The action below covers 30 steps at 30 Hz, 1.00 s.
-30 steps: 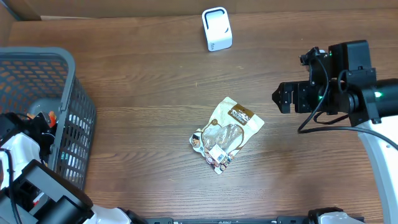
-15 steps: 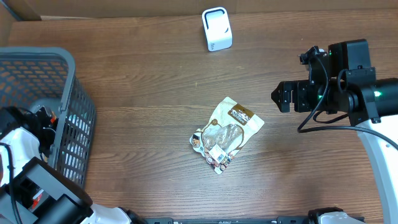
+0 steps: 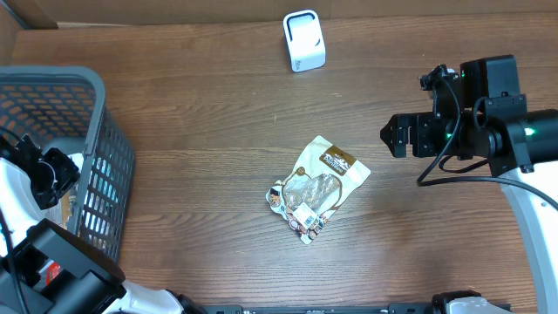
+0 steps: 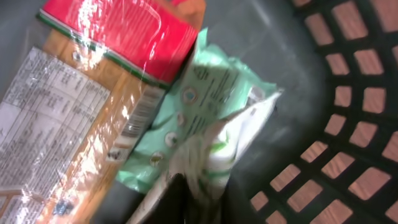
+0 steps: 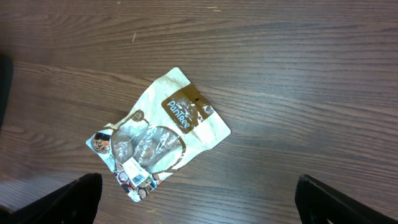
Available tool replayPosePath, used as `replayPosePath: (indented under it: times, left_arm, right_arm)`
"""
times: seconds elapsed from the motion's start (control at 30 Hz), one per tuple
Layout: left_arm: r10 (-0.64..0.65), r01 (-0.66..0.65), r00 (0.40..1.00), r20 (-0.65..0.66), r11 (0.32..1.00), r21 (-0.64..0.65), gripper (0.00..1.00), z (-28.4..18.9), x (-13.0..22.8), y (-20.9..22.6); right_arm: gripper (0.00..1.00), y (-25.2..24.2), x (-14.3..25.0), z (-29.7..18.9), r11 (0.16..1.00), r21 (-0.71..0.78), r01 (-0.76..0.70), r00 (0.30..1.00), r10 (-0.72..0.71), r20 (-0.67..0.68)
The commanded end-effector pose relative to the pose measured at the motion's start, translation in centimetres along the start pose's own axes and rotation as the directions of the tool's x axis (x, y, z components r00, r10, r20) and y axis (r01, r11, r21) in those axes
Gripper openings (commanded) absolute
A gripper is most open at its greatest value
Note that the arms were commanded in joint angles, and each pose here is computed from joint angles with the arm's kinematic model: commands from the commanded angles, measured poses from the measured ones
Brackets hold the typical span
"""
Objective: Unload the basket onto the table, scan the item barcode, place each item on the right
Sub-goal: 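Return the left gripper into the basket toward the white tube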
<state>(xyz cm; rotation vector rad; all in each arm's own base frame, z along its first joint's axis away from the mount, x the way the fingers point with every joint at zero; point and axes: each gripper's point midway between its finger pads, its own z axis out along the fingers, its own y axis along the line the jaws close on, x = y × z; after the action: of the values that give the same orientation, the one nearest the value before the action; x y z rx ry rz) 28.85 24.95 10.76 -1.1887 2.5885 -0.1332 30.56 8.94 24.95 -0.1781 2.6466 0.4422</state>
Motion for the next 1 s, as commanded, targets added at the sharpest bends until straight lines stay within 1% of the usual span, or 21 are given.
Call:
replayPosePath:
  times: [0.0, 0.03, 0.07, 0.13, 0.2, 0.27, 0.37, 0.43, 0.53, 0.8, 0.87, 0.9, 0.93, 0.97]
  left_arm:
    - [-0.006, 0.005, 0.999, -0.041, 1.0, -0.015, 0.48, 0.9, 1.5, -0.1]
    - [0.003, -0.004, 0.999, -0.054, 1.0, -0.019, 0.59, 1.3, 2.0, 0.0]
    - [0.007, -0.009, 0.998, -0.068, 1.0, -0.022, 0.65, 1.8, 2.6, 0.2]
    - [0.001, -0.003, 0.995, -0.1, 1.0, -0.026, 0.71, 3.1, 4.0, 0.6]
    - [-0.005, 0.001, 0.992, -0.126, 1.0, -0.029, 0.71, 4.0, 5.2, 0.9]
    - [-0.011, 0.005, 0.988, -0.154, 0.999, -0.041, 0.78, 4.9, 6.5, 1.4]
    - [-0.031, 0.013, 0.982, -0.188, 0.995, -0.095, 0.81, 5.7, 8.1, 2.5]
    - [-0.051, 0.029, 0.98, -0.19, 0.993, -0.116, 0.82, 5.7, 8.3, 2.9]
    - [-0.056, 0.034, 0.98, -0.192, 0.993, -0.114, 0.81, 5.7, 8.4, 2.8]
    - [-0.071, 0.035, 0.962, -0.265, 0.99, -0.138, 0.7, 5.3, 10.2, 3.2]
    - [-0.074, 0.028, 0.958, -0.278, 0.986, -0.166, 0.7, 5.2, 10.7, 3.7]
    - [-0.074, 0.024, 0.957, -0.28, 0.984, -0.178, 0.67, 5.2, 10.8, 3.9]
    - [-0.074, 0.023, 0.957, -0.281, 0.983, -0.182, 0.55, 5.3, 10.9, 4.0]
    - [-0.073, 0.023, 0.959, -0.275, 0.983, -0.182, 0.32, 5.3, 10.8, 4.0]
  right_arm:
    - [1.0, 0.5, -0.5, -0.3, 1.0, -0.013, 0.016, 1.0, -0.015, 0.02]
    - [1.0, 0.5, -0.6, -0.3, 1.0, -0.013, 0.016, 1.0, -0.016, 0.022]
    - [1.0, 0.5, -0.6, -0.3, 1.0, -0.013, 0.017, 1.0, -0.016, 0.024]
    - [1.0, 0.5, -0.6, -0.3, 1.0, -0.013, 0.017, 1.0, -0.016, 0.024]
    - [1.0, 0.5, -0.6, -0.3, 1.0, -0.013, 0.017, 1.0, -0.016, 0.024]
    - [1.0, 0.5, -0.6, -0.3, 1.0, -0.013, 0.017, 1.0, -0.016, 0.023]
    - [1.0, 0.5, -0.6, -0.3, 1.0, -0.013, 0.017, 1.0, -0.016, 0.023]
    - [1.0, 0.5, -0.6, -0.3, 1.0, -0.013, 0.016, 1.0, -0.016, 0.023]
    - [1.0, 0.5, -0.6, -0.3, 1.0, -0.013, 0.016, 1.0, -0.016, 0.023]
    - [1.0, 0.5, -0.6, -0.3, 1.0, -0.013, 0.016, 1.0, -0.016, 0.023]
    - [1.0, 0.5, -0.6, -0.3, 1.0, -0.014, 0.017, 1.0, -0.016, 0.025]
    - [1.0, 0.5, -0.7, -0.3, 1.0, -0.014, 0.017, 1.0, -0.017, 0.026]
    - [1.0, 0.5, -0.7, -0.3, 1.0, -0.014, 0.017, 1.0, -0.017, 0.026]
    - [1.0, 0.5, -0.7, -0.3, 1.0, -0.014, 0.017, 1.0, -0.017, 0.026]
